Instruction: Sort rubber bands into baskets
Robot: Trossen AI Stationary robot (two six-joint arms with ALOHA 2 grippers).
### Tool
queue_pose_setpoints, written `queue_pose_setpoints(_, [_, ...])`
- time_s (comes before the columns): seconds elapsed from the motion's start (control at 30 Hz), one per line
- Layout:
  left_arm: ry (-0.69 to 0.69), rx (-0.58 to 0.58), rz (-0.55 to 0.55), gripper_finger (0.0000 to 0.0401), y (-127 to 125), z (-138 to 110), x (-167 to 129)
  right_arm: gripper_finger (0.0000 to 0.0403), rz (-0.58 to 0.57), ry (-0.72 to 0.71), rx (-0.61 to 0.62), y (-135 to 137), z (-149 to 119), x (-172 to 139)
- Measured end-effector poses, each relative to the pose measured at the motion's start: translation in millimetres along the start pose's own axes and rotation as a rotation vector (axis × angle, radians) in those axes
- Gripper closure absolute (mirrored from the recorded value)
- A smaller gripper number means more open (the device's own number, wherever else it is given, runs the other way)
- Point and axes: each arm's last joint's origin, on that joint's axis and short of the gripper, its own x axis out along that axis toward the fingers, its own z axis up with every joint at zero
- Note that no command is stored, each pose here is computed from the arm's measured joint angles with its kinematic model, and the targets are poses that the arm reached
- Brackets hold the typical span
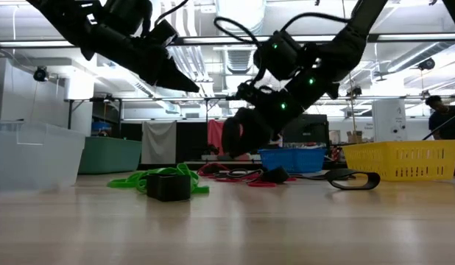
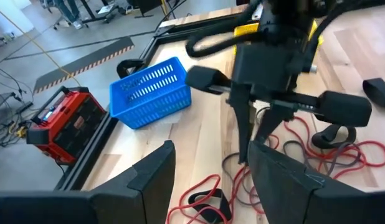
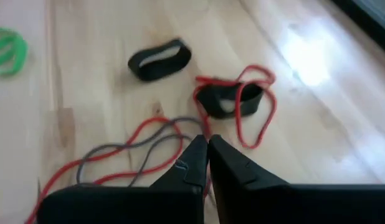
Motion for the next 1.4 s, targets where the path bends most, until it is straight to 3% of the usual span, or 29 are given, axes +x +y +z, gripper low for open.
queue_pose_setpoints(0.23, [0.000,-0.055,-0.005,0.0215,-0.2,0.0,0.0,0.0394,-0.034,0.002,-0.034,-0.7,7.3,-11.1])
queue_pose_setpoints(0.47, [0.007,-0.095,-0.014,0.0215,-0.9,-0.9,0.0,0.0385,-0.039,0.059,-0.014,0.9,-6.2,-1.1])
queue_pose_setpoints(0.67, [0.014,-0.112,-0.016,0.0215,-1.1,-1.5,0.0,0.0335,-0.045,0.086,0.041,1.2,-16.7,8.9])
queue_pose_setpoints(0.83, [0.015,-0.123,-0.017,0.0215,-1.1,-1.7,0.0,0.0287,-0.056,0.087,0.018,0.4,-22.0,15.5])
queue_pose_setpoints(1.0, [0.016,-0.128,-0.017,0.0215,-1.2,-2.0,0.0,0.0268,-0.058,0.084,0.016,-0.3,-21.7,15.9])
queue_pose_setpoints(1.17, [0.017,-0.129,-0.018,0.0215,-1.3,-2.4,0.0,0.0286,-0.057,0.090,0.013,-0.2,-22.4,16.0])
queue_pose_setpoints(1.4, [0.017,-0.137,-0.018,0.0215,-1.3,-2.4,0.0,0.0370,-0.048,0.098,0.009,0.1,-23.2,16.0])
